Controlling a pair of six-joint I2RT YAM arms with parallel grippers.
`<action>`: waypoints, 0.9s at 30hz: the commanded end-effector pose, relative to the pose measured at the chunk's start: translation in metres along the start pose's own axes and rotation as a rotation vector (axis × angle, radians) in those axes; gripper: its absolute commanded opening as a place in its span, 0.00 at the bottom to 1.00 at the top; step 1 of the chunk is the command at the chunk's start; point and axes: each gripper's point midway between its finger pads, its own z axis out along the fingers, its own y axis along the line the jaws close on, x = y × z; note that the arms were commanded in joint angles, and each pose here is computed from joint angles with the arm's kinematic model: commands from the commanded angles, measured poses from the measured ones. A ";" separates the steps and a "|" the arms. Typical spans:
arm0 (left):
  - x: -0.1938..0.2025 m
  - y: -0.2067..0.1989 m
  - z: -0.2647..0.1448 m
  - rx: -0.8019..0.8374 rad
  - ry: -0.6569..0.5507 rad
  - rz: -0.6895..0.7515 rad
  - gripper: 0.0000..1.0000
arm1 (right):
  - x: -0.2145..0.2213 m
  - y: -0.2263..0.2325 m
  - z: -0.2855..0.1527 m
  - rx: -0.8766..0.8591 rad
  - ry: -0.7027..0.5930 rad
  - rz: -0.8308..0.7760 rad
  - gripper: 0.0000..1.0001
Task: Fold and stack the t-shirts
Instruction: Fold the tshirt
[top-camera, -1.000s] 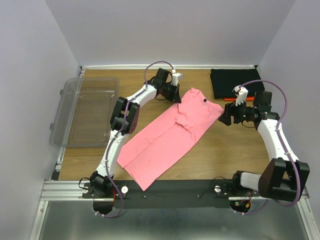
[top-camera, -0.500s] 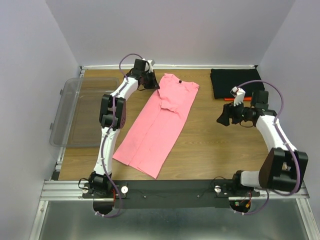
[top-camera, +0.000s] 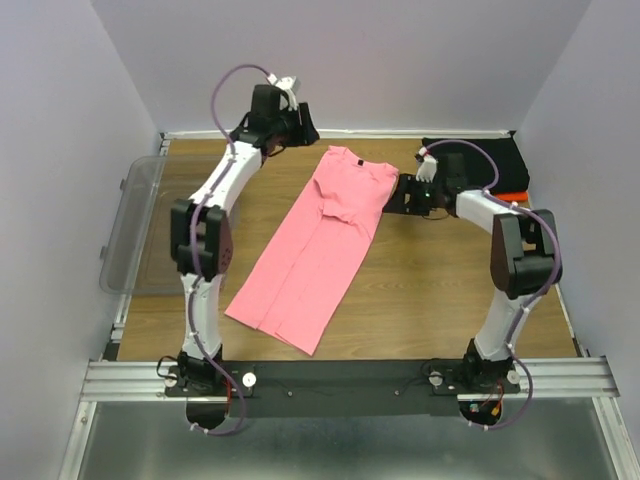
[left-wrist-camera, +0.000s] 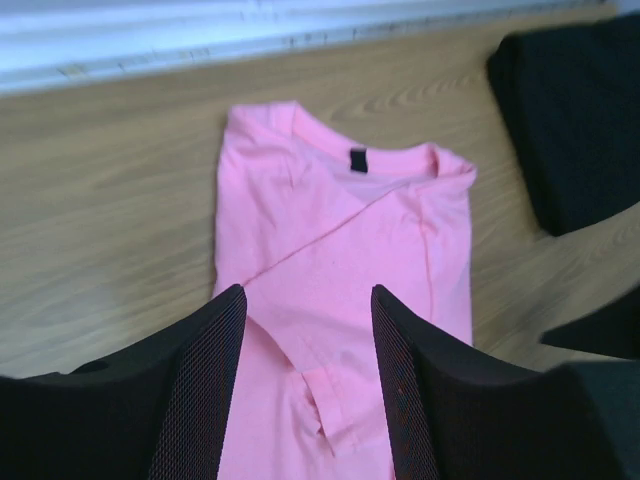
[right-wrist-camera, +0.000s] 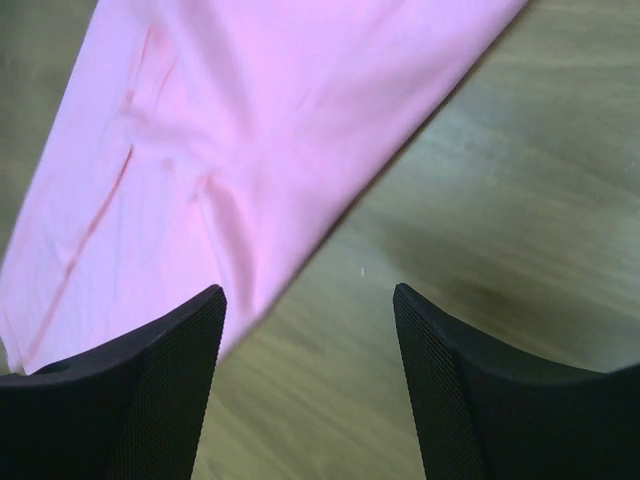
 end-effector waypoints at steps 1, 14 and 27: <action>-0.114 -0.046 -0.132 -0.075 -0.384 0.179 0.64 | -0.040 -0.036 0.037 0.221 -0.164 0.280 0.72; -0.026 -0.084 -0.339 -0.007 -0.611 0.237 0.77 | -0.021 -0.047 0.104 0.124 -0.066 0.480 0.53; 0.077 -0.083 -0.353 0.092 -0.480 0.129 0.77 | -0.069 -0.081 0.075 0.353 -0.236 0.322 0.00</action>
